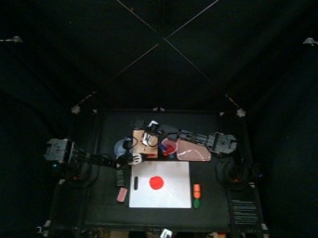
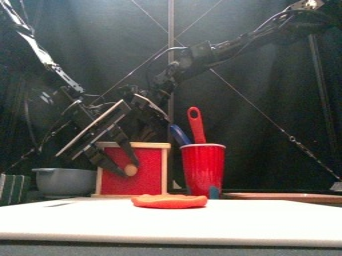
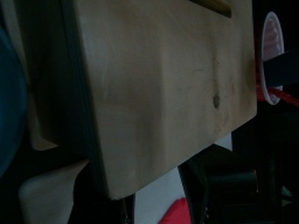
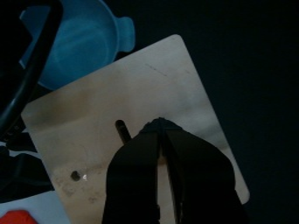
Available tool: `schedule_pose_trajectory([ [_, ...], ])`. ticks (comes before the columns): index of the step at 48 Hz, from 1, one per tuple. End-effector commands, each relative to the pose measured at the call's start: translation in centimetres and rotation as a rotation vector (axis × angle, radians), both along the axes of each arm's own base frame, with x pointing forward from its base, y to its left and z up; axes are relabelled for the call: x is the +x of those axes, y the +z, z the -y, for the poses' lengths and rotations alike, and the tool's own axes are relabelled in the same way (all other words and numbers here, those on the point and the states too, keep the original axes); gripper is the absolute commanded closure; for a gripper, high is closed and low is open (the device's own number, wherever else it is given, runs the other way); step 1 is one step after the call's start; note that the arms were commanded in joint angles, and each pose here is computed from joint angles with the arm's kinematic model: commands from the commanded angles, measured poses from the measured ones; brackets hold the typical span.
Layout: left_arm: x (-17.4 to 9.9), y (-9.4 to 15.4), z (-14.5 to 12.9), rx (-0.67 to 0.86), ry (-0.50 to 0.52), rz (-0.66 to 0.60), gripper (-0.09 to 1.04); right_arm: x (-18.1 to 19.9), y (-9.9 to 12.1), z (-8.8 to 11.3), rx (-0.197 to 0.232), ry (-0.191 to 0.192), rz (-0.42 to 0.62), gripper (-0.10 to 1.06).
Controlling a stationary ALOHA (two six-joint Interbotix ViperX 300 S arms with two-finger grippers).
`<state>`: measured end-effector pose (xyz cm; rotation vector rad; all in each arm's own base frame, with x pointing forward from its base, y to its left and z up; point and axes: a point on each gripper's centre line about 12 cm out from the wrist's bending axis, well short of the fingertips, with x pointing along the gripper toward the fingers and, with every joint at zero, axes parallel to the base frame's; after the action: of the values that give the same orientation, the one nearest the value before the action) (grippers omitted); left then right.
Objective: Get the cutter from the drawer then cut the dough then place the extra dough in the bowl
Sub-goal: Open the drawer
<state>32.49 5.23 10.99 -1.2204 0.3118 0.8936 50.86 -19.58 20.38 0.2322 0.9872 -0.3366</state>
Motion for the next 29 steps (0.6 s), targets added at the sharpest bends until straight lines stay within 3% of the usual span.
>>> schedule_pose_trajectory([
  [1,0.1,0.1,0.6,-0.023,0.005,0.006,0.30,-0.4,0.3,0.0,0.003,-0.003,-0.009,0.94],
  [29,-0.2,-0.3,5.8,-0.106,-0.023,0.002,0.30,-0.4,0.1,-0.1,0.007,-0.001,-0.014,0.94],
])
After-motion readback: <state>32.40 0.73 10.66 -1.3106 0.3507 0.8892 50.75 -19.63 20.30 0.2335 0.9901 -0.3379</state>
